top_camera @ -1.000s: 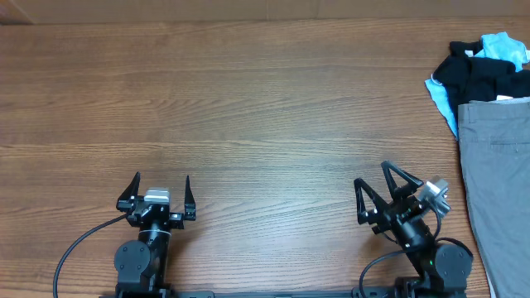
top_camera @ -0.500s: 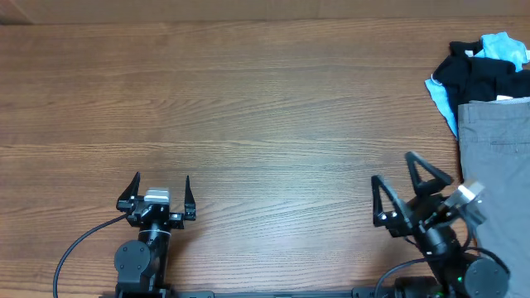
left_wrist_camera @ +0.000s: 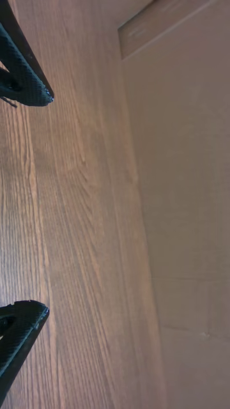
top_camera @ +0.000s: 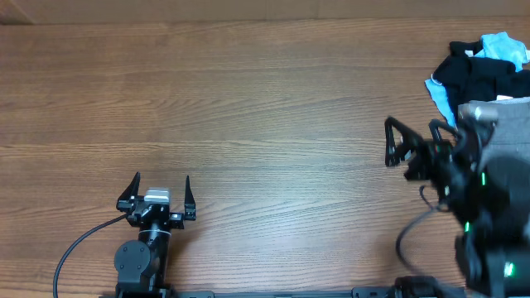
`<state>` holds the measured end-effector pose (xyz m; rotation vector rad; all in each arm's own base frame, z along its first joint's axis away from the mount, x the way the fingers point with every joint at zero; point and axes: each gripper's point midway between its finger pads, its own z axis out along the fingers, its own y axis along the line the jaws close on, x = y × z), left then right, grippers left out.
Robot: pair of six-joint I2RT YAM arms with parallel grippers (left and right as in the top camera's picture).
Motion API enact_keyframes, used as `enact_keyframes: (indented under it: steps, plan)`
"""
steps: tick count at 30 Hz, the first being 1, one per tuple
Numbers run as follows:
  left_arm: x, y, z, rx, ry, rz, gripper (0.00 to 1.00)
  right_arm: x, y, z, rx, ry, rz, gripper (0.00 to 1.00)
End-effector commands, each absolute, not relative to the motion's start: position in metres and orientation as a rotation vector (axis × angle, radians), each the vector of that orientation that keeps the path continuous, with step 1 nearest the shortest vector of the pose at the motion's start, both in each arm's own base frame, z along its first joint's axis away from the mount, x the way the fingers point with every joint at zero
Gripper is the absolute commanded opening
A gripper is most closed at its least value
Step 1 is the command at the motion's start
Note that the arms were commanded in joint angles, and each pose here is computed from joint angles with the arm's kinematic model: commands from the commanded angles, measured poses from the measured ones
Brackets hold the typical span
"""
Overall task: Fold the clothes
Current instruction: 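Reach the right gripper toward the grey shorts on the clothes pile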
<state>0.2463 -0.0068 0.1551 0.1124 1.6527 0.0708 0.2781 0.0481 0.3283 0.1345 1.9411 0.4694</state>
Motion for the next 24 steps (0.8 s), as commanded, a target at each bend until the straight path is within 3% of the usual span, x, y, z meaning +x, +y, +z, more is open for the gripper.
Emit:
enact_keyframes:
  steps: [1, 11, 24]
  plan:
    - [0.246, -0.002, 0.156, 0.111, 1.643, 0.105, 1.00, 0.302, 0.042, 0.338, 0.086, 2.031, 0.370, 1.00]
    - [0.246, -0.002, 0.156, 0.111, 1.643, 0.105, 1.00, 0.332, 0.029, 0.333, 0.159, 2.270, 0.280, 1.00]
    - [0.246, -0.002, 0.156, 0.111, 1.643, 0.105, 1.00, 0.313, 0.012, 0.360, 0.207, 2.202, 0.244, 1.00]
